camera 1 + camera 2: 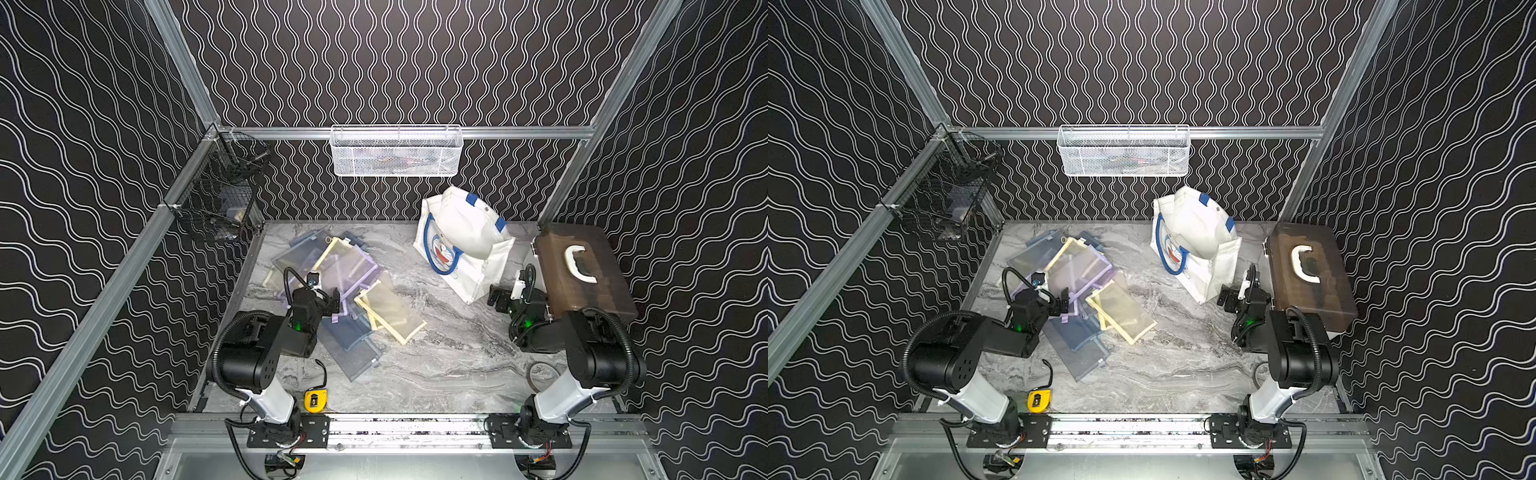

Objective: Put the pencil pouch into the canvas bag
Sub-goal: Pick up the pencil pouch.

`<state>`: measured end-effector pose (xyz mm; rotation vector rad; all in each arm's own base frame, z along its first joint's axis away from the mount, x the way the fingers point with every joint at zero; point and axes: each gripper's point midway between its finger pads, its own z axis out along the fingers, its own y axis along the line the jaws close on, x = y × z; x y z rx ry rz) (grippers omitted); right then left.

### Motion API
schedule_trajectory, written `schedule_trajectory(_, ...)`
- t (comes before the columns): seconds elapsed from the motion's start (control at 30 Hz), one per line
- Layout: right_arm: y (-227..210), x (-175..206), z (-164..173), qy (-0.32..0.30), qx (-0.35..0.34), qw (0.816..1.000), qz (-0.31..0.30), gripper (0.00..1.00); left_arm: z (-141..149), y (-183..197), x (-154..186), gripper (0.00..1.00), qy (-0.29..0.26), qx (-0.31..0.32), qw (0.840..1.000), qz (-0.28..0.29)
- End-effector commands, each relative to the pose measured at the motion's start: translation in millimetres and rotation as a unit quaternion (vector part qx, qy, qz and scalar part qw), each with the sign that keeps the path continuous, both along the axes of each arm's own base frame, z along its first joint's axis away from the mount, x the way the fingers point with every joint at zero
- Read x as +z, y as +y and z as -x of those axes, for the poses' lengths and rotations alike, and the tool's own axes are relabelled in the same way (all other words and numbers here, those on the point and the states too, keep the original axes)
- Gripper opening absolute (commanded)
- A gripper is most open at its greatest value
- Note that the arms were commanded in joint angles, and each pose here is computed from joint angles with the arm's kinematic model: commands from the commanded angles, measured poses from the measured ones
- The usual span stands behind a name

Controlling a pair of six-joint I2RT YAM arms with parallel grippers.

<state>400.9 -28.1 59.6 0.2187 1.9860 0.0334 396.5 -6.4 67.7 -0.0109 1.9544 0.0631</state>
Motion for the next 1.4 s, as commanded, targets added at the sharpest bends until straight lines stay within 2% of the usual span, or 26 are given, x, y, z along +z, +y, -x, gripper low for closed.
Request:
schedule_trajectory(0.0, -0.4, 11.5, -5.7, -0.025, -0.003, 1.0, -0.006, 1.0, -4.0, -0.3, 9.3, 0.99, -0.02, -0.005, 1.0, -0.006)
schedule_trajectory(1.37, 0.2, 11.9, -5.3, -0.026, 0.0, 1.0, -0.01, 1.0, -4.7, 0.3, 9.4, 0.99, -0.02, -0.005, 1.0, -0.004)
